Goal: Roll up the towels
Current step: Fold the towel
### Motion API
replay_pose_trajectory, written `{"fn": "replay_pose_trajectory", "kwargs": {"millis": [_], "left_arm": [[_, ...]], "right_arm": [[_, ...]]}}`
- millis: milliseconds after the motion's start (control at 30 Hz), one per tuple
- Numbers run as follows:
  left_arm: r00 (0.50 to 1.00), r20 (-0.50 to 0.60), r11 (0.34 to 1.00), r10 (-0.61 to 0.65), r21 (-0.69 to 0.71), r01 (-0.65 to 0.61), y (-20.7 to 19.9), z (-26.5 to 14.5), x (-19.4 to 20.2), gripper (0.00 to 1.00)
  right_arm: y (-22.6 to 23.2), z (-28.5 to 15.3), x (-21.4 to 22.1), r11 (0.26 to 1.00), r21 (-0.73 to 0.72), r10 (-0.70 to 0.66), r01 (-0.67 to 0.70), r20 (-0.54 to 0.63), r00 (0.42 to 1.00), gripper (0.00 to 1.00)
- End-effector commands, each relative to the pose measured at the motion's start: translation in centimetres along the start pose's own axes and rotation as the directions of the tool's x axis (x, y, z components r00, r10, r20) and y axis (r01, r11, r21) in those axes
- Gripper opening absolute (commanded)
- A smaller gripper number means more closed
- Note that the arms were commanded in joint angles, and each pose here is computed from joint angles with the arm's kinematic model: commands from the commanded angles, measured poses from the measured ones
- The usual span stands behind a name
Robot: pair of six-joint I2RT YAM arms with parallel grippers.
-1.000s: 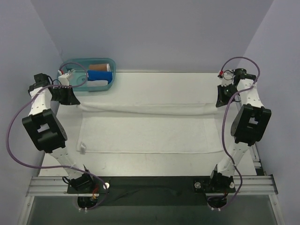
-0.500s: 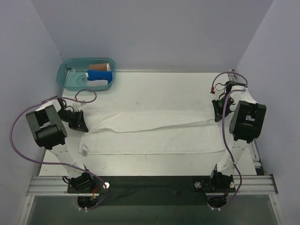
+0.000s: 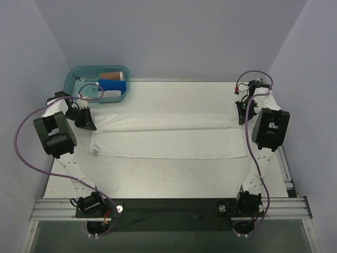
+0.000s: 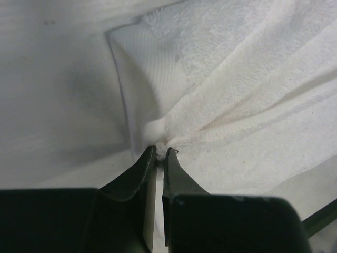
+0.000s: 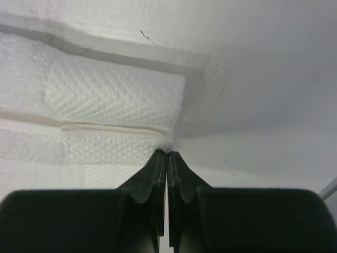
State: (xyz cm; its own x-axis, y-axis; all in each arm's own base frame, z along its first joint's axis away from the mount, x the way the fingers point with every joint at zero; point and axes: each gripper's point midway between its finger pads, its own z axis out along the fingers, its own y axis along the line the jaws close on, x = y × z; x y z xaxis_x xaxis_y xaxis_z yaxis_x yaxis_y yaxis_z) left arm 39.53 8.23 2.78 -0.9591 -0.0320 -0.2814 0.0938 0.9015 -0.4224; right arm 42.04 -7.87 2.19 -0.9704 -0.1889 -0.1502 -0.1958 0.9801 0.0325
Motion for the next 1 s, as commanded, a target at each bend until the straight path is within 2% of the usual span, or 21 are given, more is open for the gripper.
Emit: {"fn": "replay_pose_trajectory", "kwargs": {"millis": [0, 167, 267, 633, 767, 967], "left_arm": [[0.989, 0.119, 0.992, 0.089, -0.097, -0.078, 0.9, -2.4, -4.7, 0.00], [0.978, 0.150, 0.987, 0.142, -0.100, -0.128, -1.9, -5.5, -5.0, 0.00], [0.980, 0.128, 0.985, 0.154, -0.101, -0.142, -2.5, -6.5, -3.8, 0.00], [0.985, 0.055, 0.971, 0.164, -0.184, -0.152, -1.0, -10.8, 0.8, 0.00], [0.992, 0.006, 0.983, 0.126, -0.136, -0.124, -0.5, -7.5, 3.8, 0.00], [0.997, -0.036, 0.989, 0.061, -0.133, -0.065, 1.6, -3.4, 5.2, 0.00]], "right_arm": [[-1.9, -3.3, -1.9, 0.996, 0.087, 0.008, -0.013, 0.066, 0.998, 0.00], [-1.2, -6.7, -1.9, 0.997, 0.080, -0.005, -0.005, 0.127, 0.992, 0.00], [-0.7, -8.3, -0.8, 0.997, 0.079, -0.022, 0.011, 0.136, 0.990, 0.00], [-0.9, -7.5, 5.9, 0.997, 0.046, -0.062, 0.063, -0.021, 0.998, 0.00], [0.0, -5.0, 7.4, 0.998, -0.022, -0.055, 0.053, -0.085, 0.995, 0.00], [0.0, -1.1, 8.4, 0.998, -0.051, -0.039, 0.031, -0.169, 0.985, 0.00]]}}
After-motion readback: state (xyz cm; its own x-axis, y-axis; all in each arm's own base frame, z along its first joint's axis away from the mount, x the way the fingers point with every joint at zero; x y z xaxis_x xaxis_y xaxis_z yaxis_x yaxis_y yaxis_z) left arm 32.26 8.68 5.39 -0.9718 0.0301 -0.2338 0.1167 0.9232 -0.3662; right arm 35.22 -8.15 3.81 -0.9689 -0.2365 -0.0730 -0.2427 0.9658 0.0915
